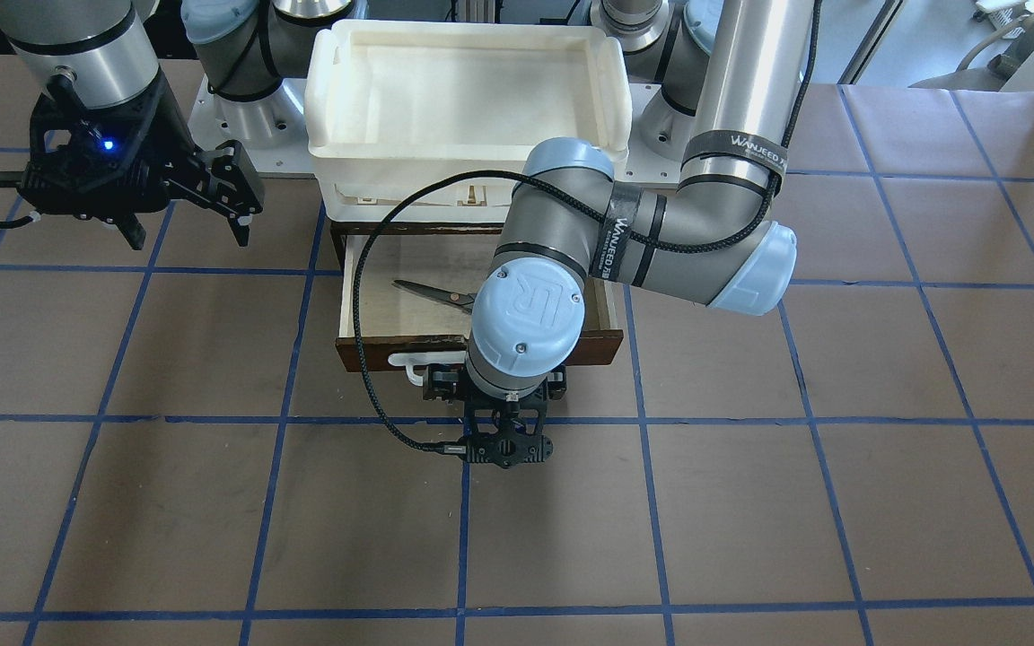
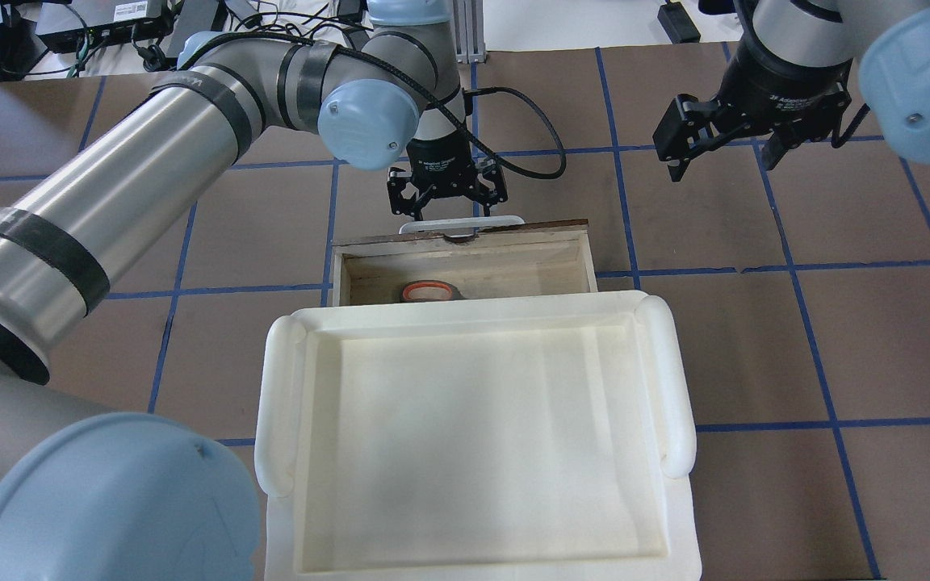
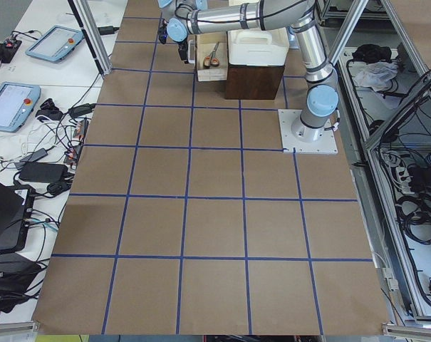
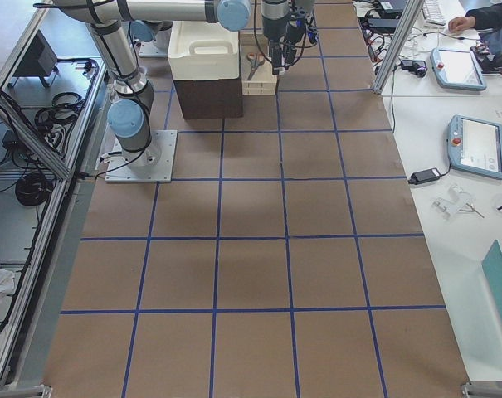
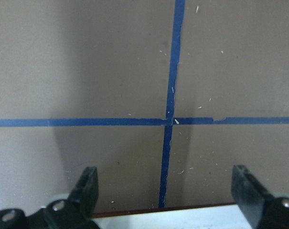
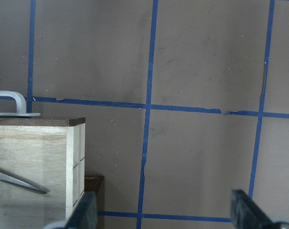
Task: Put scissors in drawer and close it
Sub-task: 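Push the drawer front with the left gripper toward the robot's far side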
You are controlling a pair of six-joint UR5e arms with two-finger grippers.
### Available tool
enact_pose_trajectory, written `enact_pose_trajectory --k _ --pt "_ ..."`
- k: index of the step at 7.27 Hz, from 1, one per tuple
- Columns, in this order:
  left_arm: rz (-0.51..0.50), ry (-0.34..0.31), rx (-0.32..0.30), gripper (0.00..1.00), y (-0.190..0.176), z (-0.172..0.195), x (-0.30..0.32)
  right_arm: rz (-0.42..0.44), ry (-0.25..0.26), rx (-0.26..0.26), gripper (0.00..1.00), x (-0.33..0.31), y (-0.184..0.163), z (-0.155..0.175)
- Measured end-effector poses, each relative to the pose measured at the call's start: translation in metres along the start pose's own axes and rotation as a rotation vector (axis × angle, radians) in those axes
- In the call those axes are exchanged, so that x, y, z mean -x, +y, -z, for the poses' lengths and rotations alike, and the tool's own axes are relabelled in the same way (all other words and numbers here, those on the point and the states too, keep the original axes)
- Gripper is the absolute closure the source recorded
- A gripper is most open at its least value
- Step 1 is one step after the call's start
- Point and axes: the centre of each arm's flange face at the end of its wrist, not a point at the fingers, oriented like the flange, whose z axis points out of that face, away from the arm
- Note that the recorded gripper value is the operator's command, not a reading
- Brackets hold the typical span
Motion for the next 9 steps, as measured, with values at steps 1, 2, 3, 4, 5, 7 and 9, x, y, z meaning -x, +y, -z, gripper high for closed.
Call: enact_pose_trajectory --k 1,2,3,4,5,7,9 --pt "-0.004 -0.001 0.006 0.0 0.003 0.001 0.001 -0.001 -0.002 0.0 0.0 0.0 0.0 0.0" --pt "-0.006 -0.003 0.013 0.0 0.008 0.002 0.002 -0.001 -0.003 -0.001 0.0 0.0 0.0 0.0" --pt "-0.007 -0.006 0.02 0.0 0.012 0.002 0.004 -0.001 -0.006 -0.001 0.0 0.001 0.0 0.0" --pt "-0.01 -0.008 0.025 0.0 0.016 0.003 0.005 -0.001 -0.006 -0.001 0.0 0.001 0.0 0.0" --pt "-0.015 -0.009 0.029 0.0 0.02 0.005 0.006 -0.001 -0.008 -0.001 0.0 0.001 0.0 0.0" --pt "-0.018 -0.013 0.042 0.0 0.029 0.008 0.008 -0.001 -0.012 -0.002 0.0 0.001 0.0 0.0" --pt "-0.025 -0.019 0.054 0.0 0.038 0.005 0.011 -0.001 -0.014 -0.002 0.0 0.001 0.0 0.001"
